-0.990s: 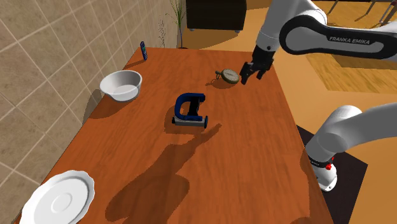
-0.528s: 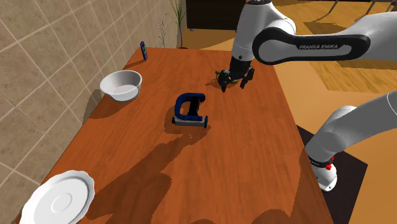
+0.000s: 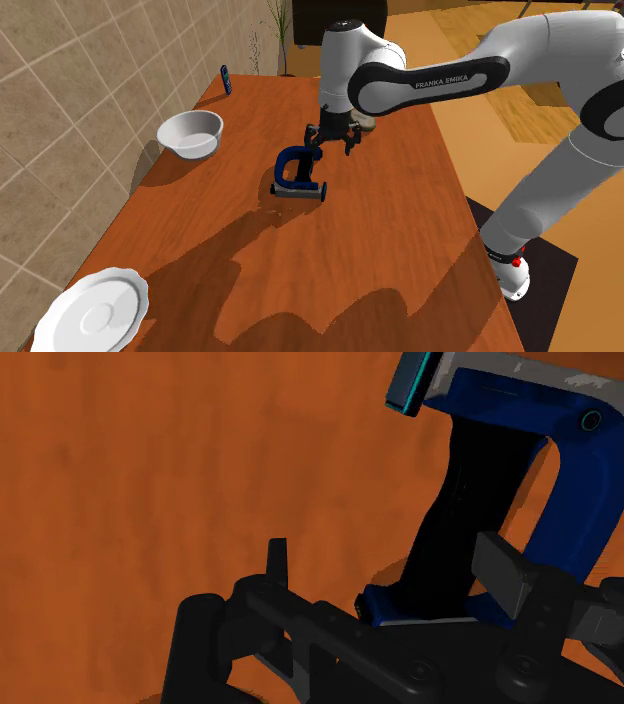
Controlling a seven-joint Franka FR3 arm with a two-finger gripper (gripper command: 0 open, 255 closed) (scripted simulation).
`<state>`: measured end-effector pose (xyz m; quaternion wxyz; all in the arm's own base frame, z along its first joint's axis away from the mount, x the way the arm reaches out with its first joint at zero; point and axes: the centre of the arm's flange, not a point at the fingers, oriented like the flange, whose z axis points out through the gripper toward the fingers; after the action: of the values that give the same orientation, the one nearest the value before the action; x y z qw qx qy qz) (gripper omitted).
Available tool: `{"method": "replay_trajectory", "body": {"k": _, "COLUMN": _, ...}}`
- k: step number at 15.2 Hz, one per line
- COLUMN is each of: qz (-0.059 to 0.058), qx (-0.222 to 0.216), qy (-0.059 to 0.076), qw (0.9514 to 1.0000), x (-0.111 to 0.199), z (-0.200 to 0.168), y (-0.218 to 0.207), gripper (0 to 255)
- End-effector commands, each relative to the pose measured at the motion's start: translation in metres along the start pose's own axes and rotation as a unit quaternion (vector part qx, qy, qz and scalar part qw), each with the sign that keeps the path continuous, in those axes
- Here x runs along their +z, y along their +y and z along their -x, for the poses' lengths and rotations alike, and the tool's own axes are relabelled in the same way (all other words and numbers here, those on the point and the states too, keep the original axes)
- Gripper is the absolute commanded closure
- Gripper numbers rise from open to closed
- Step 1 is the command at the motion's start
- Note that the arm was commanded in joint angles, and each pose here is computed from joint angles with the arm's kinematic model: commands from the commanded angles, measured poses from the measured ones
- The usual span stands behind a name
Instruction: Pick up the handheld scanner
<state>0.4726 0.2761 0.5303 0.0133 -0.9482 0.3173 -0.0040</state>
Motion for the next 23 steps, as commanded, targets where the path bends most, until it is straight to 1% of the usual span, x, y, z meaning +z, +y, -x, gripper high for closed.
{"method": "replay_trajectory", "body": {"k": 1, "qz": 0.005, "qx": 0.03, "qy": -0.006, "qw": 0.9995, "x": 0.013, "z": -0.005, "y": -0.028, "gripper": 0}}
{"method": "replay_trajectory", "body": {"k": 5, "qz": 0.015, "qx": 0.083, "qy": -0.017, "qw": 0.9963, "x": 0.036, "z": -0.017, "y": -0.077, "gripper": 0}}
{"method": "replay_trajectory", "body": {"k": 6, "qz": 0.016, "qx": 0.084, "qy": -0.017, "qw": 0.9962, "x": 0.036, "z": -0.017, "y": -0.078, "gripper": 0}}
{"method": "replay_trajectory", "body": {"k": 13, "qz": 0.016, "qx": 0.084, "qy": -0.017, "qw": 0.9962, "x": 0.076, "z": -0.017, "y": -0.077, "gripper": 0}}
{"method": "replay_trajectory", "body": {"k": 15, "qz": 0.016, "qx": 0.084, "qy": -0.017, "qw": 0.9962, "x": 0.076, "z": -0.017, "y": -0.077, "gripper": 0}}
{"method": "replay_trajectory", "body": {"k": 16, "qz": 0.016, "qx": 0.084, "qy": -0.017, "qw": 0.9962, "x": 0.076, "z": -0.017, "y": -0.078, "gripper": 255}}
{"method": "replay_trajectory", "body": {"k": 23, "qz": 0.016, "qx": 0.084, "qy": -0.017, "qw": 0.9962, "x": 0.077, "z": -0.016, "y": -0.077, "gripper": 255}}
